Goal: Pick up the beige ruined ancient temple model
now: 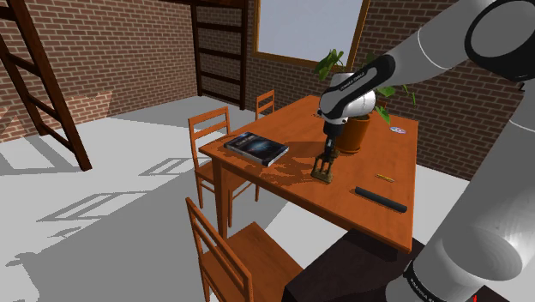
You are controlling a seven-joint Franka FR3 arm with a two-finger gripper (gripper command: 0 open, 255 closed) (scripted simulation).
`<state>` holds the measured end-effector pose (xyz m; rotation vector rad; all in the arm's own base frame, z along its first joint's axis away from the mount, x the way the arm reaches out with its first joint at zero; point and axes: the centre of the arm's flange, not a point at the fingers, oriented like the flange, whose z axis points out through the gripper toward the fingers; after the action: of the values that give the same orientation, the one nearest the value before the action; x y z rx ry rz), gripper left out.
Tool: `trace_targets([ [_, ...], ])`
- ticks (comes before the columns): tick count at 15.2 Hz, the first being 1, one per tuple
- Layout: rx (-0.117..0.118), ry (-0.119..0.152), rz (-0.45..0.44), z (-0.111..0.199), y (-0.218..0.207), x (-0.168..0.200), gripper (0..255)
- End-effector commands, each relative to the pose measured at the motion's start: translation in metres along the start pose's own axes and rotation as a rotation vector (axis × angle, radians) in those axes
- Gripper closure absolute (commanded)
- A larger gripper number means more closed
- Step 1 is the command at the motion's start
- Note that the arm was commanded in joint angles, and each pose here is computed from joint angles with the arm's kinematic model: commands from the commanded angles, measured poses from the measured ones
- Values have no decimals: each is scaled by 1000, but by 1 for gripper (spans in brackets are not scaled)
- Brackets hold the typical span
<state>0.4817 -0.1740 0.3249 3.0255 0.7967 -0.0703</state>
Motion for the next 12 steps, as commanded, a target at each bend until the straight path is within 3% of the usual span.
trace_targets([
  [1, 1, -1, 0, -8, 1, -1, 255],
  [12, 1, -1, 0, -66, 1, -3, 255],
])
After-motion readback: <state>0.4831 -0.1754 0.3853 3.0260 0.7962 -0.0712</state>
